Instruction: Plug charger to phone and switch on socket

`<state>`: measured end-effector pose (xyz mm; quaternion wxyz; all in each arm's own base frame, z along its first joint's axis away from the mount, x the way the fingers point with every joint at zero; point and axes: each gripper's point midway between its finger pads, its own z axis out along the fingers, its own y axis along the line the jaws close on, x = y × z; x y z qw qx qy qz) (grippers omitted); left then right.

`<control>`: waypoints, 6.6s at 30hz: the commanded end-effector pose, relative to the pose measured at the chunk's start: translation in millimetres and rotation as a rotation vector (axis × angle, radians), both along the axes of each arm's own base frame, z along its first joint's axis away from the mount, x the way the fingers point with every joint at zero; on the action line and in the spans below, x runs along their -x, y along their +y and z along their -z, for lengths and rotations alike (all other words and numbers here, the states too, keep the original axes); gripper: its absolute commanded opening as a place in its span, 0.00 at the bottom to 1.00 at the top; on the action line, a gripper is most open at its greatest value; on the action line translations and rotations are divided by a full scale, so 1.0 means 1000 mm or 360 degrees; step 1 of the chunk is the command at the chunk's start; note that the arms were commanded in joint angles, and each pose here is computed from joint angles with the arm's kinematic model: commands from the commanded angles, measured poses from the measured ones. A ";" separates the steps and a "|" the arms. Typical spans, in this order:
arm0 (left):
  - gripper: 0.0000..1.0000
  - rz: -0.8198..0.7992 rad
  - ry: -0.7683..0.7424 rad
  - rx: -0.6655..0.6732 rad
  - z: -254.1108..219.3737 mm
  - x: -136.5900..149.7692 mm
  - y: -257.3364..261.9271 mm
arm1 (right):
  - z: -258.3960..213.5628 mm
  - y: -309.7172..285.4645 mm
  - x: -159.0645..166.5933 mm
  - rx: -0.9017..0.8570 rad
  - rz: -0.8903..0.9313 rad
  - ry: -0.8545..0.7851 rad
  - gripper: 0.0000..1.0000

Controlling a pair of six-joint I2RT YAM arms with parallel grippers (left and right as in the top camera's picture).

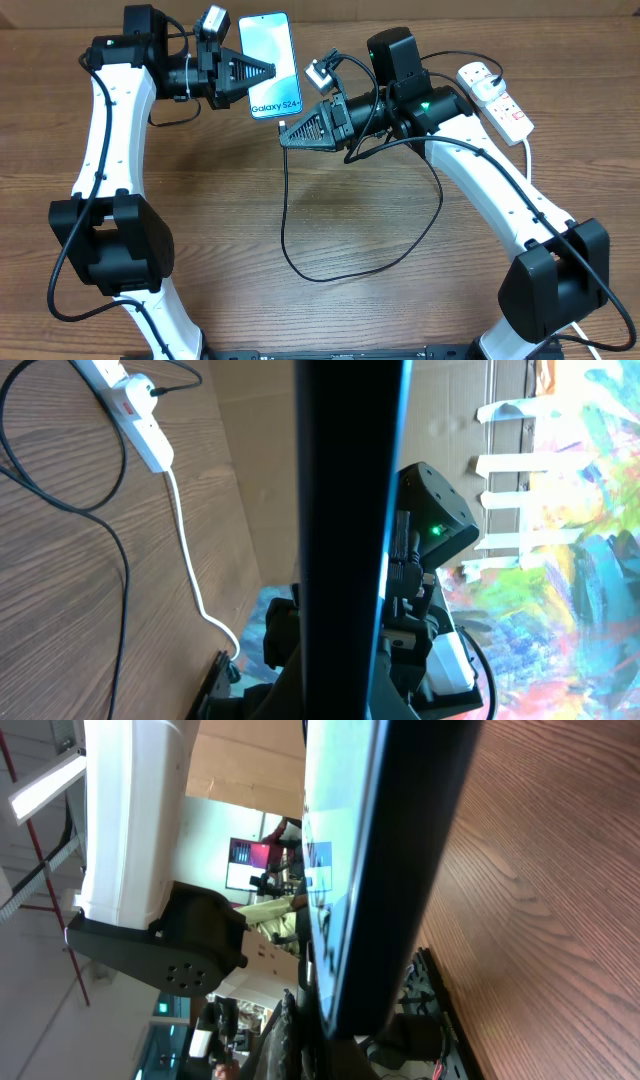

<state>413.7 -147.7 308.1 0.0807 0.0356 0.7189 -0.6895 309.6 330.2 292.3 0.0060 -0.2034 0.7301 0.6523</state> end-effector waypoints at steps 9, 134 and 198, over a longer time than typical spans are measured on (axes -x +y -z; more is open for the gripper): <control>0.04 0.0055 0.0019 0.0076 -0.013 0.006 -0.010 | 0.000 0.000 -0.002 -0.0001 0.0006 -0.0006 0.04; 0.04 0.0059 0.0048 0.0078 -0.013 0.007 -0.011 | -0.002 -0.006 -0.006 -0.0020 0.0014 -0.0014 0.04; 0.04 0.0090 0.0025 0.0076 -0.013 0.010 -0.019 | 0.003 -0.012 -0.020 0.0033 0.0115 -0.0025 0.04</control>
